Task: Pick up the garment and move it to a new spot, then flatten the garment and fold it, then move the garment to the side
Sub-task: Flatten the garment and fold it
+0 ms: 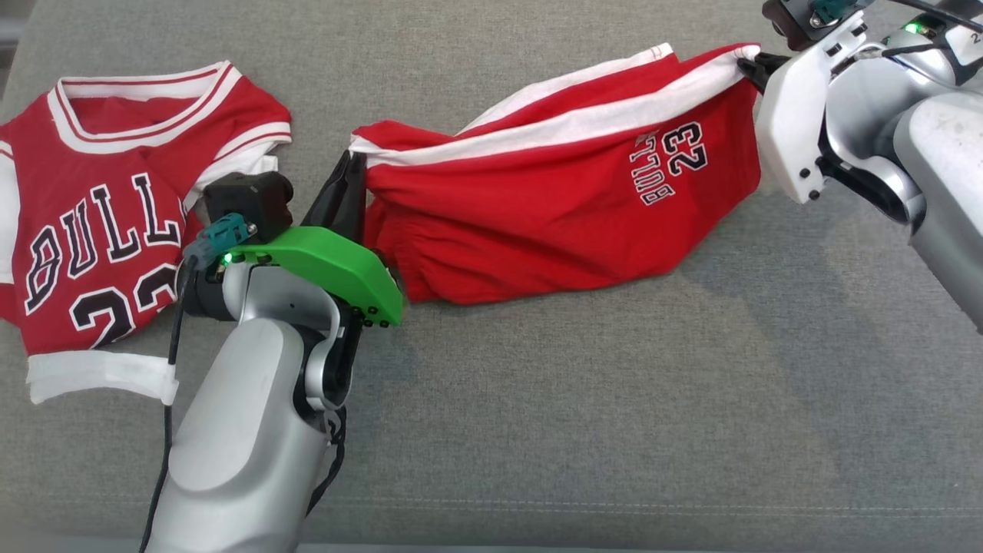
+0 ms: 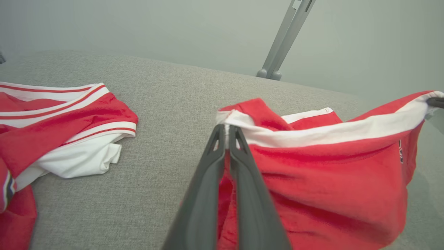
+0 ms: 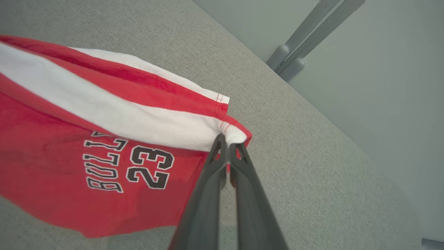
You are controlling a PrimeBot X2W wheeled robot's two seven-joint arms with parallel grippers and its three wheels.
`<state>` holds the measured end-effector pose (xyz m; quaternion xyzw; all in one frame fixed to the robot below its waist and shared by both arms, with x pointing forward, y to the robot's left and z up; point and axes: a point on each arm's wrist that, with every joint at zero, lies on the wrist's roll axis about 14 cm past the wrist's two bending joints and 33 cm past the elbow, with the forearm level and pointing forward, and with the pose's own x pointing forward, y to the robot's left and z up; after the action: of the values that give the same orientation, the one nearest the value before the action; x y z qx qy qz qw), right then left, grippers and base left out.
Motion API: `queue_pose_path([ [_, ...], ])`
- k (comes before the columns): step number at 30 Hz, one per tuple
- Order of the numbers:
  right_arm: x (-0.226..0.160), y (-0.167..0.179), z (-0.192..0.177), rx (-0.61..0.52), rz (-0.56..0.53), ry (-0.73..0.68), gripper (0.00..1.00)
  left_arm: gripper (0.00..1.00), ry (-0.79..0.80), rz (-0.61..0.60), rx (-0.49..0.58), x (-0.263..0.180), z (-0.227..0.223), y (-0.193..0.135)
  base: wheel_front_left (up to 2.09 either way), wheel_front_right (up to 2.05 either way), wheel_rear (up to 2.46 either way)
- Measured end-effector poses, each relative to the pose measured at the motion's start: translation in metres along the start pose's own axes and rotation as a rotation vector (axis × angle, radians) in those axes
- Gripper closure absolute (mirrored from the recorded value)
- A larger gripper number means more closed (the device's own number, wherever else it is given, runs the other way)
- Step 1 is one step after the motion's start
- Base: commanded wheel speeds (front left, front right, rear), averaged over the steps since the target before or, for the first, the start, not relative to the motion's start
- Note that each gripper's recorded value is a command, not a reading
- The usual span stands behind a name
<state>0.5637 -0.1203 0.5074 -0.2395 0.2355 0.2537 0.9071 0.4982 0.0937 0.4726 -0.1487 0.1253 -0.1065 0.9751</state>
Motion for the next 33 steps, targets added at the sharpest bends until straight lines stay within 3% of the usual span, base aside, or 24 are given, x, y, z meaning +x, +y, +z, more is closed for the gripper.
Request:
queue_pose_path([
  [6,0.027,-0.005,0.008,-0.017,0.003,-0.01,1.0,1.0,0.005,0.033,-0.006,0.011,-0.003,0.015,0.0,0.0,0.0],
  [16,0.064,-0.011,-0.009,0.035,-0.002,0.039,1.0,1.0,0.059,0.081,0.015,0.032,-0.017,0.035,0.0,0.0,0.0],
  [17,0.068,-0.01,-0.011,0.04,0.001,0.039,0.86,0.65,0.069,0.086,0.019,0.034,-0.019,0.037,0.0,0.0,0.0],
  [18,0.071,-0.009,-0.01,0.045,0.004,0.032,0.0,0.0,0.074,0.089,0.023,0.036,-0.021,0.039,0.0,0.0,0.0],
  [28,0.081,0.007,0.009,0.147,0.043,-0.079,0.0,0.0,0.044,0.092,0.051,0.042,-0.015,0.044,0.0,0.0,0.0],
  [33,0.068,-0.004,0.024,0.193,0.014,-0.161,0.0,0.0,-0.088,0.067,0.077,0.031,0.013,0.04,0.0,0.0,0.0],
])
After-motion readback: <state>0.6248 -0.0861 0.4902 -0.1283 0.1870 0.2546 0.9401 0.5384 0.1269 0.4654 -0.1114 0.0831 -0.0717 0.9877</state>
